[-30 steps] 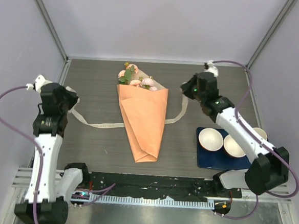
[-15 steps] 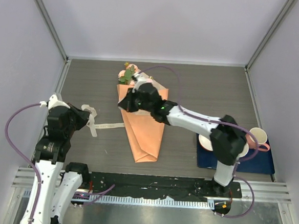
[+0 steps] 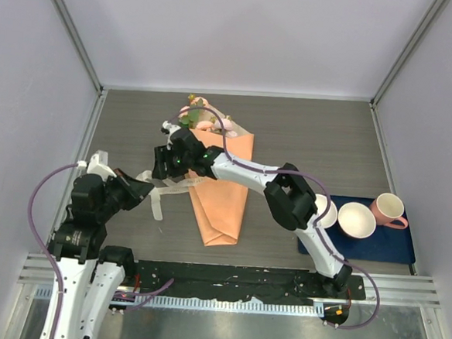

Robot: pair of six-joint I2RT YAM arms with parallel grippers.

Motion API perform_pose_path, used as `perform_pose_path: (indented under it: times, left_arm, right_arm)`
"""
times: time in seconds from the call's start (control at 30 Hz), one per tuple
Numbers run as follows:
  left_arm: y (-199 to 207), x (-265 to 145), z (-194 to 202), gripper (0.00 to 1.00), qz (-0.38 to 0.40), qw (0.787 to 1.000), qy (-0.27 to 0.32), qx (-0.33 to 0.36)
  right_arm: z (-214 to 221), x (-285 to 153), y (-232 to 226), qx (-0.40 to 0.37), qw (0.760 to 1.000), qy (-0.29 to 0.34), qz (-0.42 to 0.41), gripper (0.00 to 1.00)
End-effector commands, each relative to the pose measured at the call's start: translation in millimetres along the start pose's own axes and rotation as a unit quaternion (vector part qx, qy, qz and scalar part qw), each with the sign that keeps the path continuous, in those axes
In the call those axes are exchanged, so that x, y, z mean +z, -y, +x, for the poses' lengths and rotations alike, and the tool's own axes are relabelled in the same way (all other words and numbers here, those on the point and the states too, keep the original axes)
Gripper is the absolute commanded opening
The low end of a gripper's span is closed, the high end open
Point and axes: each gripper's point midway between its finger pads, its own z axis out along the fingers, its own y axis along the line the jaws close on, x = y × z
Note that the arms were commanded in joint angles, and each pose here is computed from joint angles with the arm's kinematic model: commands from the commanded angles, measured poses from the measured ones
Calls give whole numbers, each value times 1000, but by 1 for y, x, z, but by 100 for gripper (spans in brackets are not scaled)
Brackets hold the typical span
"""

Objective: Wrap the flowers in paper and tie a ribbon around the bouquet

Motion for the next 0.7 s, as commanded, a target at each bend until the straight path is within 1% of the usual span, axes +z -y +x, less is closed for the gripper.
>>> perform_pose_path:
  times: [0.0,0.03,0.07,0.1,0.13,0.17,0.2,0.23,0.27,0.3,0.33,0.37,0.4,0.43,0.47,0.5,0.53,0.6,0.67]
  left_arm:
    - [50,-3,13,0,119,990,-72,-2]
    - [55,-1,13,0,129,988,-81,-5]
    - [61,-2,12,0,142,986,-87,-5]
    - [71,-4,10,0,162,983,-91,-2]
    - [77,-1,12,0,167,980,-104,-2]
    - [86,-2,9,0,179,978,-105,0]
    - [94,0,4,0,187,978,-97,3]
    - [102,1,10,0,194,975,-112,11]
    - [109,6,10,0,193,974,-119,14]
    - [114,11,12,0,195,973,-123,20]
    - [122,14,20,0,199,970,-134,25]
    - [124,25,29,0,194,969,-154,25]
    - [133,29,32,0,207,965,-157,29]
    - [138,32,42,0,210,962,-172,32]
    - [144,36,44,0,211,960,-180,33]
    - [145,45,53,0,203,958,-200,34]
    - [148,49,56,0,203,956,-207,36]
    - [159,54,60,0,211,952,-219,43]
    - [167,57,58,0,216,951,-218,49]
  right_arm:
    - [-66,-73,-25,-27,998,52,14,65]
    - [-81,-102,-25,-30,997,64,19,67]
    - [-70,-112,-12,-26,998,52,32,69]
    - [-70,-125,-5,-25,998,52,40,74]
    - [-71,-138,13,-17,997,50,53,75]
    - [-59,-161,17,-24,998,38,40,75]
    - [-55,-171,27,-24,998,36,43,75]
    - [-54,-184,33,-31,998,44,44,76]
    - [-43,-204,45,-50,997,37,38,76]
    - [-37,-215,47,-57,997,39,32,78]
    - [-38,-222,45,-73,996,56,21,80]
    - [-15,-223,49,-79,996,42,13,80]
    - [-17,-242,29,-97,993,62,-24,82]
    - [-23,-247,18,-106,989,88,-50,83]
    - [-6,-248,18,-103,989,83,-64,83]
    - [-4,-258,4,-104,986,92,-97,84]
    - [-3,-261,-3,-109,982,101,-113,83]
    - [7,-261,-9,-112,979,107,-133,84]
    - [10,-262,-19,-111,975,110,-155,84]
